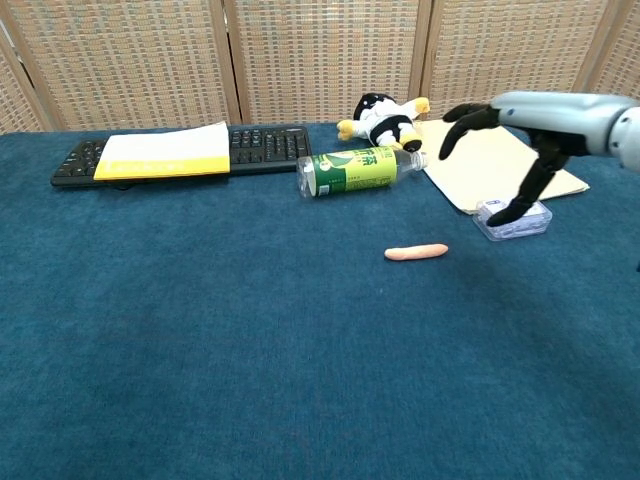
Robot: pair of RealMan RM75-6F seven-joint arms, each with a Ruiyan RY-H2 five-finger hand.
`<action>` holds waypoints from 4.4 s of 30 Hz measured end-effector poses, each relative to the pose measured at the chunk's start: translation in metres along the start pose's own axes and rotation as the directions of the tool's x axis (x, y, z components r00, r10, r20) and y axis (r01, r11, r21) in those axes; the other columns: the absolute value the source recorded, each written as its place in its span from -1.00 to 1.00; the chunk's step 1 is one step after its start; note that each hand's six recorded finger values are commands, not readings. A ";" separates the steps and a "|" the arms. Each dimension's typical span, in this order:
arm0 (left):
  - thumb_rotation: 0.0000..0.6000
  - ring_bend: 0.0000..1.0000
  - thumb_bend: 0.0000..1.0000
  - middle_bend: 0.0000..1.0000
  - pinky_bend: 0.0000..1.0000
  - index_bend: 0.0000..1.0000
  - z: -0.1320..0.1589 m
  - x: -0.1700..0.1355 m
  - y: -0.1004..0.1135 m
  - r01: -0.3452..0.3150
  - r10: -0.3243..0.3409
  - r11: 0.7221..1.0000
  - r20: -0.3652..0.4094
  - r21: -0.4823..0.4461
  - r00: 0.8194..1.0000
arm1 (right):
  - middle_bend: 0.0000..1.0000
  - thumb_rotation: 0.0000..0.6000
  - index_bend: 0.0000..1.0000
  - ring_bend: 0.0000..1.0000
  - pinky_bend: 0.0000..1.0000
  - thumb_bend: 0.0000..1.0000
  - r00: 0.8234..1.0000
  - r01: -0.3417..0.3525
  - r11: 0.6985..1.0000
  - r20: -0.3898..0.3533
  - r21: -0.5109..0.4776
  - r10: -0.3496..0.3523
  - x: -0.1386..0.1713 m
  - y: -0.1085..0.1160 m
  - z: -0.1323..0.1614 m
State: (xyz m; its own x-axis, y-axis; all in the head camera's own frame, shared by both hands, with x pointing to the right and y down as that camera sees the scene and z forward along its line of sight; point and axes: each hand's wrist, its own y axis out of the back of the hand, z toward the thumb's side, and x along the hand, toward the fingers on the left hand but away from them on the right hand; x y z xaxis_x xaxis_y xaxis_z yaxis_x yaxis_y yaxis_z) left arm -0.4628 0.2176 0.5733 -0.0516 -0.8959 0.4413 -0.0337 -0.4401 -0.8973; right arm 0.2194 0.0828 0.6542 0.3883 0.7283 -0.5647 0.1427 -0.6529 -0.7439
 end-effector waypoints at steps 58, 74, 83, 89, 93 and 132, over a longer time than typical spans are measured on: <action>1.00 -1.00 -1.00 -1.00 -1.00 -1.00 -0.012 0.006 -0.004 0.024 -0.024 1.000 -0.045 -0.002 0.999 | -0.95 1.00 0.22 -1.00 -1.00 0.08 0.978 -0.092 0.996 0.185 -0.017 0.094 -0.079 -0.092 0.004; 1.00 -1.00 -1.00 -1.00 -1.00 -1.00 -0.010 0.011 -0.001 0.030 -0.031 0.999 -0.014 -0.032 0.999 | -0.92 1.00 0.27 -1.00 -1.00 0.33 0.989 -0.061 0.981 0.122 -0.183 0.084 -0.071 -0.069 0.040; 1.00 -1.00 -1.00 -1.00 -1.00 -1.00 0.002 0.037 0.033 -0.038 0.039 0.999 0.115 -0.011 0.993 | -0.92 1.00 0.32 -1.00 -1.00 0.54 0.990 -0.060 0.904 0.091 -0.423 0.109 -0.074 -0.037 0.082; 1.00 -1.00 -1.00 -1.00 -1.00 -0.88 0.030 0.062 0.058 -0.124 0.124 0.992 0.283 -0.020 0.951 | -0.91 1.00 0.34 -1.00 -1.00 0.58 0.986 -0.081 0.790 0.070 -0.608 0.154 -0.089 -0.024 0.113; 1.00 -1.00 -0.91 -1.00 -1.00 -0.67 0.054 0.081 0.070 -0.160 0.157 0.987 0.380 -0.024 0.912 | -0.90 1.00 0.35 -1.00 -1.00 0.58 0.982 -0.113 0.725 0.034 -0.680 0.184 -0.093 -0.027 0.134; 1.00 -1.00 -0.37 -1.00 -1.00 -0.19 0.252 0.132 -0.004 -0.016 0.056 0.998 0.696 -0.064 0.716 | -0.85 1.00 0.43 -1.00 -1.00 0.57 0.988 -0.139 0.740 -0.048 -0.658 0.143 -0.090 -0.043 0.163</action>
State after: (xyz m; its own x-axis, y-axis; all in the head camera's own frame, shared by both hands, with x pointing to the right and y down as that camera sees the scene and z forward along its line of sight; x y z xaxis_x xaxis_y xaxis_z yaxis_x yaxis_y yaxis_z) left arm -0.2177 0.0853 0.6331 0.6555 -0.7090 0.2602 -0.0970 -0.4208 -0.9020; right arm 0.0295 0.0791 0.6788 0.4480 0.6163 -0.6477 0.6507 -0.7216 -0.2365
